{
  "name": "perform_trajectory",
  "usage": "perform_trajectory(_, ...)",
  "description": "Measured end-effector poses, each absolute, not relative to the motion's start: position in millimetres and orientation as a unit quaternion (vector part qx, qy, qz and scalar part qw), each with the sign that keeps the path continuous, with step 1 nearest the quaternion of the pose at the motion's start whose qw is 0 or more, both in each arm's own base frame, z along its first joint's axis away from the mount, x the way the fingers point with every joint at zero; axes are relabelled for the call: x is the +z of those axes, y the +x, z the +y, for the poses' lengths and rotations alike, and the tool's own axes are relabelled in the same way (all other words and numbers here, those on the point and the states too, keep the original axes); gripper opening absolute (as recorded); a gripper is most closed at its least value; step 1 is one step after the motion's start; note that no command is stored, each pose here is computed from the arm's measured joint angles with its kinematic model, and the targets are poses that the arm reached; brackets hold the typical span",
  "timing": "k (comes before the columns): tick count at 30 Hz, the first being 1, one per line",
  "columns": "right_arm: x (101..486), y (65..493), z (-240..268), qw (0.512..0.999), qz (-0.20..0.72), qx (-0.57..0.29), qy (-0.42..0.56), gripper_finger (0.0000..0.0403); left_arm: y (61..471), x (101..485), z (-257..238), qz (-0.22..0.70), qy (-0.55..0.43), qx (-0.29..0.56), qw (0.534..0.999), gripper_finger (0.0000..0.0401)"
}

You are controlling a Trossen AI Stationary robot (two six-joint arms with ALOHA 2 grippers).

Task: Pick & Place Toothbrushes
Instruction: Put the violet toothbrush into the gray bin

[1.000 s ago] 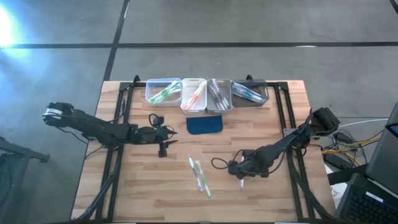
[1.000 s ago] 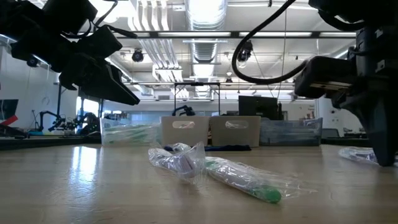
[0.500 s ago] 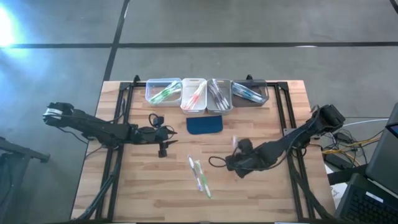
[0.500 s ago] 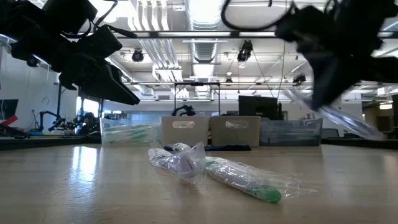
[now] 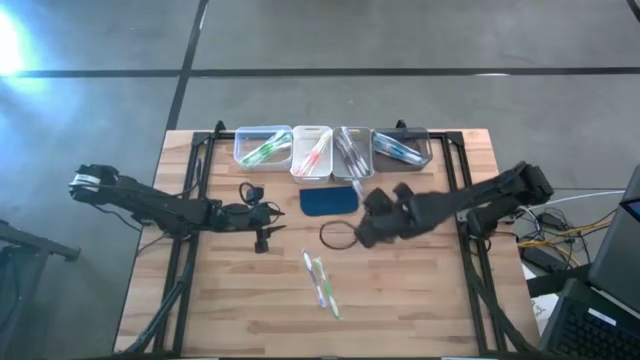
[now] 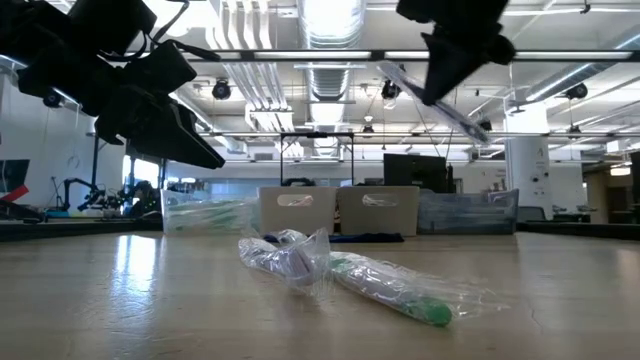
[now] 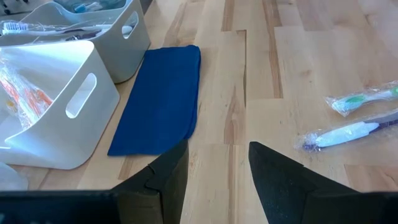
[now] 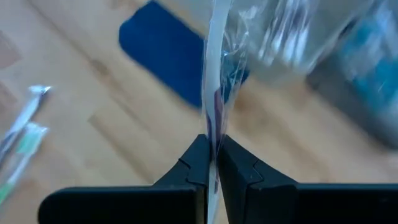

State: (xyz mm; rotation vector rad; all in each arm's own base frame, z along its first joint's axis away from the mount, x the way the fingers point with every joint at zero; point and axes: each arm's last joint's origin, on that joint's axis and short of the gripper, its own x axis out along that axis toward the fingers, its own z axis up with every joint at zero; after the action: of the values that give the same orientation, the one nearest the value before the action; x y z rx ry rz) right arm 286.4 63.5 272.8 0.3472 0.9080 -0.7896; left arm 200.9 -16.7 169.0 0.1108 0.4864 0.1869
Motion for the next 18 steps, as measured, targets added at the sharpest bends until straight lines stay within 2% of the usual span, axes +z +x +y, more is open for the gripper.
perform_trajectory(8, 303, 300, 5, 0.815, 0.431, -0.382, 0.066, 0.0013, 201, 169, -17, 0.240, 0.055, 0.092, 0.965, 0.0175)
perform_trajectory(12, 309, 303, -29, 0.811, 0.449, -0.370, 0.060, 0.0013, 201, 169, -17, 0.240, 0.055, 0.093, 0.965, 0.0175)
perform_trajectory(18, 311, 308, -74, 0.835, 0.444, -0.316, 0.078, 0.0013, 201, 169, -17, 0.240, 0.055, 0.092, 0.965, 0.0175)
